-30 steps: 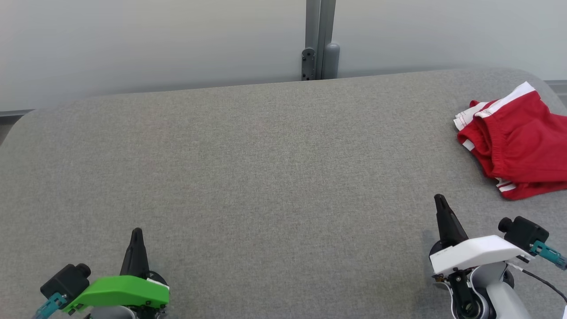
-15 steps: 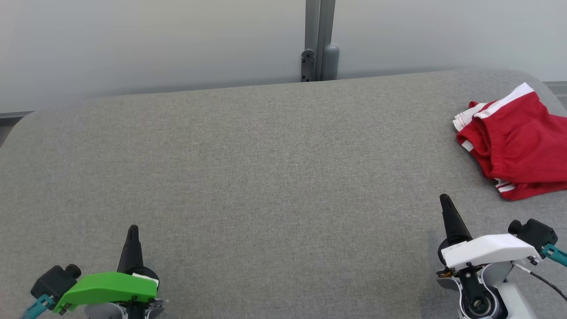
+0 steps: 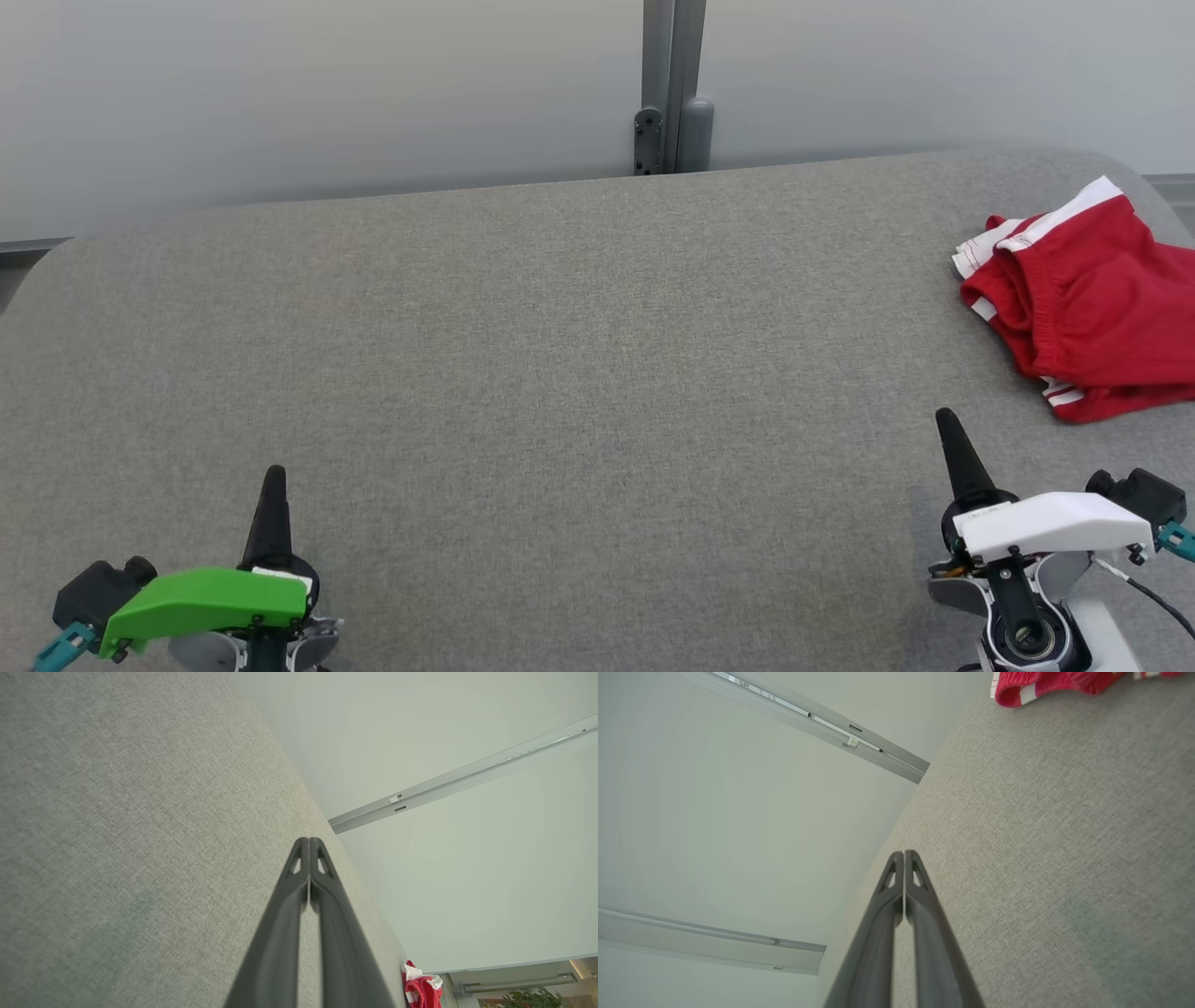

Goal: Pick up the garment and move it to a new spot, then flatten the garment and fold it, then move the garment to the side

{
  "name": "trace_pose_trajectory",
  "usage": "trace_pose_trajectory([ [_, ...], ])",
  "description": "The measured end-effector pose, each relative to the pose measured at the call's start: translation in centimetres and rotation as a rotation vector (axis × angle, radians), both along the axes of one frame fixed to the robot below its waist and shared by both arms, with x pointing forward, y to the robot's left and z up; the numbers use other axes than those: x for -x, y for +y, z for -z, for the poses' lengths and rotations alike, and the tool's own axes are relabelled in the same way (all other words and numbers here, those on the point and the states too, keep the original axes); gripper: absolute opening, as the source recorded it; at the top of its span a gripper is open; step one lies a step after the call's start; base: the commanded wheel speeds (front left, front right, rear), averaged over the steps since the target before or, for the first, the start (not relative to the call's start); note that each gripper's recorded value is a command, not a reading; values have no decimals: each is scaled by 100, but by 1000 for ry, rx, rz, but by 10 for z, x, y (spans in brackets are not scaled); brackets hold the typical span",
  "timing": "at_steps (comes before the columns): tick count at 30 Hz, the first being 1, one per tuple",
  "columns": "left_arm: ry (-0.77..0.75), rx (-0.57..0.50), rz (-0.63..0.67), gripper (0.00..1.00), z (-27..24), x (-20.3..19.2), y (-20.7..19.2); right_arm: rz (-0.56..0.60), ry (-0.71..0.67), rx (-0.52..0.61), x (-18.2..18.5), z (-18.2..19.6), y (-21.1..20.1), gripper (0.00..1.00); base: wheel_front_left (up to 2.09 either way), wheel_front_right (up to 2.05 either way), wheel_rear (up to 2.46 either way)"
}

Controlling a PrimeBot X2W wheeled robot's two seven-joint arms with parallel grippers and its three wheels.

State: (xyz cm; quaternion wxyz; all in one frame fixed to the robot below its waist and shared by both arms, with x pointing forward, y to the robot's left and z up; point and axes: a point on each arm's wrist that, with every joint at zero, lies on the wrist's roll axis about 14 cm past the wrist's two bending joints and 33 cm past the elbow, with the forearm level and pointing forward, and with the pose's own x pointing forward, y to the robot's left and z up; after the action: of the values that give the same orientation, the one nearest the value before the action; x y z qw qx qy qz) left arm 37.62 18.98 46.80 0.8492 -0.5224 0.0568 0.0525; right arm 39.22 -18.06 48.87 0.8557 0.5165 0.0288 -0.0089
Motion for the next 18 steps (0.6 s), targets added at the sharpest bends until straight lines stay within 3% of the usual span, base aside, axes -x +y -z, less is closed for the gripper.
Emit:
trace_pose_trajectory([
  [18, -36, 169, -9, 0, -9, -4, 3, 17, -5, -168, 1, -4, -7, 0, 0, 0, 0],
])
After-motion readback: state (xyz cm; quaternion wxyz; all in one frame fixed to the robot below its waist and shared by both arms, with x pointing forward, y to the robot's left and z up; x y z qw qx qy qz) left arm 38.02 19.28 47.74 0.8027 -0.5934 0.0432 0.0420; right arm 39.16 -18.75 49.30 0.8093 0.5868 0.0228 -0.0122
